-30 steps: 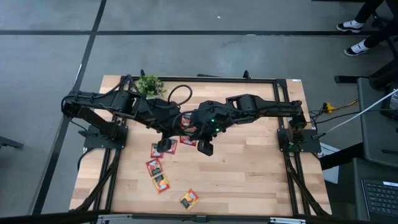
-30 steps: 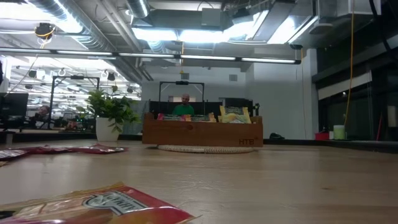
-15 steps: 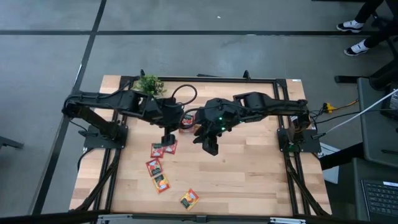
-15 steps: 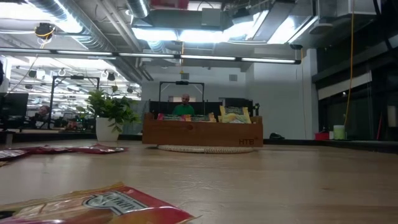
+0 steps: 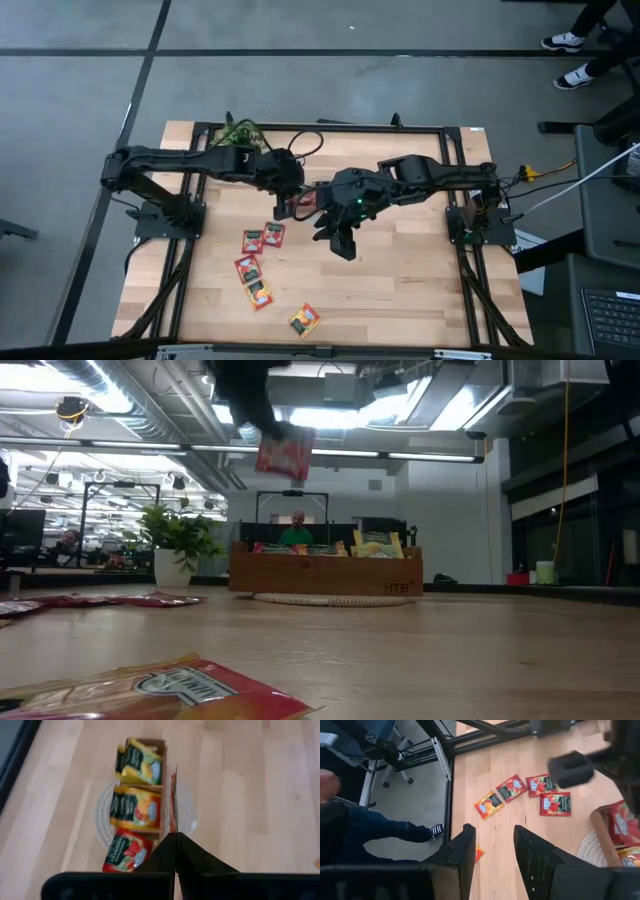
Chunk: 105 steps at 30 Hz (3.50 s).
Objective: Pick & Place Tea
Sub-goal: Put the red tea bag into the left section of the wooden organizer, then put the orange tea bag into the middle section of the wooden organizer
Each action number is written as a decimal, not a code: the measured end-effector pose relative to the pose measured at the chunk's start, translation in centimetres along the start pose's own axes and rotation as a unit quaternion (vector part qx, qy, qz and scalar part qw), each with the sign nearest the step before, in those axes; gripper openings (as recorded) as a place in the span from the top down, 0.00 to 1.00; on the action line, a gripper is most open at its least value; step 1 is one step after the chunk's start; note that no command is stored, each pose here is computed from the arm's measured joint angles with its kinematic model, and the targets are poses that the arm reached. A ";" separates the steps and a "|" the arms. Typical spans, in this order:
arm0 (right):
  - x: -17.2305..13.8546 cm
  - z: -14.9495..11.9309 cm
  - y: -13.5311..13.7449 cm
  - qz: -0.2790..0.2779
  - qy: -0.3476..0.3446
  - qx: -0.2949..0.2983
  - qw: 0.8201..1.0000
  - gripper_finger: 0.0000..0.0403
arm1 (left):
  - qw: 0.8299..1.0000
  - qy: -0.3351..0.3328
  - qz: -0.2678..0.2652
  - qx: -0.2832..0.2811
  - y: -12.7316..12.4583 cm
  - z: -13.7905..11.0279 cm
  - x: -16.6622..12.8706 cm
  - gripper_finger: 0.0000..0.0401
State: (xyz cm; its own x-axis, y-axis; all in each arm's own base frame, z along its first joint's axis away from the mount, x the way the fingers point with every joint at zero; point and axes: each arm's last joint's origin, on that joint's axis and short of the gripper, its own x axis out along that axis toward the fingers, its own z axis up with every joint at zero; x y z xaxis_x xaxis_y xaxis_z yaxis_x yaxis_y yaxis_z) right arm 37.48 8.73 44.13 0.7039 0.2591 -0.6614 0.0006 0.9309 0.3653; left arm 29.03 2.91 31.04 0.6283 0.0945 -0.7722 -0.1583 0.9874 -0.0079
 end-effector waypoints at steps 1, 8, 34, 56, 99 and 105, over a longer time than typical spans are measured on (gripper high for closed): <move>0.0 0.0 0.1 0.001 0.000 -0.001 1.000 0.67 | 1.000 0.001 0.001 -0.003 0.3 -0.4 0.5 1.00; 0.0 -0.1 0.1 -0.002 -0.001 0.000 1.000 0.67 | 1.000 -0.001 0.021 -0.021 2.6 -2.3 3.0 1.00; 0.1 0.0 0.1 -0.011 -0.006 -0.006 1.000 0.67 | 0.996 0.006 -0.009 -0.091 5.2 -6.5 6.2 0.99; 0.1 0.3 0.2 -0.005 -0.019 -0.007 1.000 0.67 | 0.995 -0.002 0.006 -0.095 5.3 -6.6 6.4 0.91; 8.3 -5.8 3.6 0.025 0.048 0.001 0.999 0.67 | 0.984 -0.107 -0.083 -0.113 -7.5 -8.5 -4.7 0.73; 11.0 -8.6 5.0 0.050 0.054 0.019 0.997 0.74 | 0.980 -0.114 -0.103 -0.124 -8.8 -8.8 -5.2 0.74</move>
State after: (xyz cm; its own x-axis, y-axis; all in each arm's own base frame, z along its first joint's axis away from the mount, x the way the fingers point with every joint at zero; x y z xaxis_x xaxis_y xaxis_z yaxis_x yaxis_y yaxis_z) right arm 39.14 18.39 33.06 0.6219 0.3783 -0.6857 -0.0376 0.8890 0.4563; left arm 20.46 -7.39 29.56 0.8157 -0.0508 -0.5763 -0.1721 0.9298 -0.3254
